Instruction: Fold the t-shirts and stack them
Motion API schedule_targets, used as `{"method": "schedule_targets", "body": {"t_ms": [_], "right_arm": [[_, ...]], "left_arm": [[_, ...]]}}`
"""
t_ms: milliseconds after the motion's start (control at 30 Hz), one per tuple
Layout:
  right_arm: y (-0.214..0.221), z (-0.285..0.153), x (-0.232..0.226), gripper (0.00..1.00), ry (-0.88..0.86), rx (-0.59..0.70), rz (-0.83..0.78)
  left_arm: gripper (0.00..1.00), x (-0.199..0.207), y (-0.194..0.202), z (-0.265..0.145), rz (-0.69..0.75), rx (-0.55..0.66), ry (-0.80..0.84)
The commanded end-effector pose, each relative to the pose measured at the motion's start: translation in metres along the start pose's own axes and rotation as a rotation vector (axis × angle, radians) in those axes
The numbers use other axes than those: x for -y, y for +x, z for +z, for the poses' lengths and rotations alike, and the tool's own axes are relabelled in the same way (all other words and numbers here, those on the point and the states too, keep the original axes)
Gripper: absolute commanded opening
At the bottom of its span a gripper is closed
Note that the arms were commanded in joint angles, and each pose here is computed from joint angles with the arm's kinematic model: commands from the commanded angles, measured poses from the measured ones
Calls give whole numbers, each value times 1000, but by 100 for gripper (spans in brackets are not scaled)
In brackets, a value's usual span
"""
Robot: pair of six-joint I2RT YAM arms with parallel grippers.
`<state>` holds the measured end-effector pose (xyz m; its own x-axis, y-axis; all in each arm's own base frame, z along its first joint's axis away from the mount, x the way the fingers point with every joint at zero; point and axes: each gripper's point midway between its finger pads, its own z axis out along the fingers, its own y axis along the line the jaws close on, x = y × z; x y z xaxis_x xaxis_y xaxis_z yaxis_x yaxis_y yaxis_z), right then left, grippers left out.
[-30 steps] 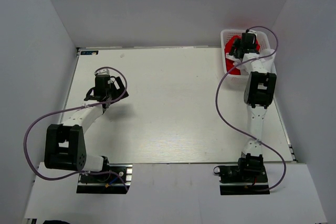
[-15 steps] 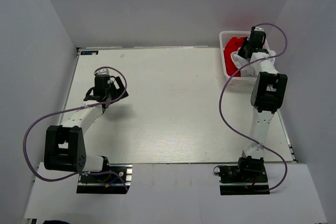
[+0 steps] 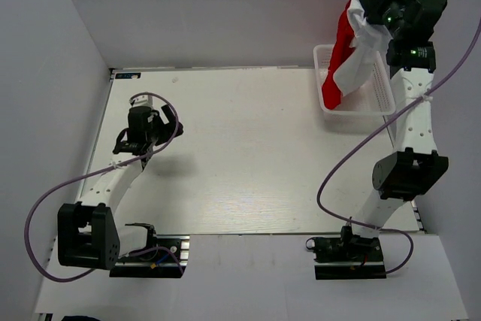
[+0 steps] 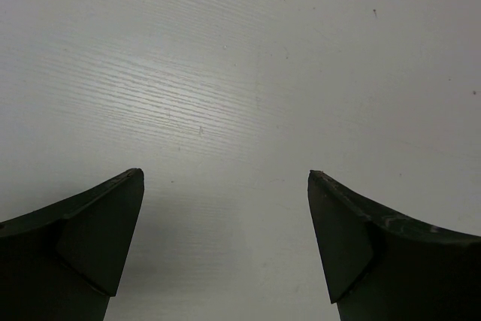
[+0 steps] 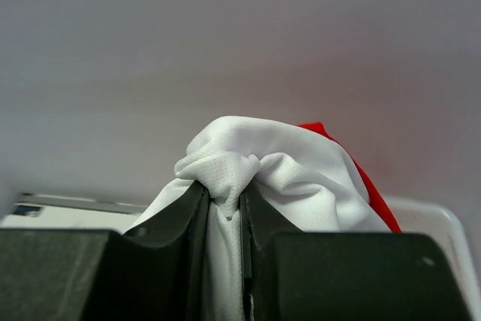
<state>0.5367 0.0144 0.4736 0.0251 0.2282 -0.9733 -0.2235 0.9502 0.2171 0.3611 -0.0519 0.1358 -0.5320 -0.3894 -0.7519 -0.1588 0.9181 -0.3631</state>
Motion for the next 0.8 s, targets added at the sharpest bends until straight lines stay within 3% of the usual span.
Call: {"method": "schedule_targets", "body": {"t_ms": [0, 233, 467, 567, 733, 767], "right_arm": [[-80, -30, -79, 0, -305, 187, -10], [-143, -88, -181, 0, -757, 312, 41], [-159, -123, -237, 0, -952, 362, 86], [-141, -121, -250, 0, -975, 325, 69], [-69, -90, -256, 0, -927, 156, 101], [-22, -68, -248, 0, -867, 64, 115]], "left_arm": [[100, 11, -8, -16, -5, 42, 54], [100, 16, -18, -28, -13, 97, 81], [100, 20, -22, -35, -22, 113, 100], [100, 16, -19, -36, -23, 110, 87], [100, 14, -18, -36, -42, 106, 74], [100, 12, -17, -36, -42, 102, 60]]}}
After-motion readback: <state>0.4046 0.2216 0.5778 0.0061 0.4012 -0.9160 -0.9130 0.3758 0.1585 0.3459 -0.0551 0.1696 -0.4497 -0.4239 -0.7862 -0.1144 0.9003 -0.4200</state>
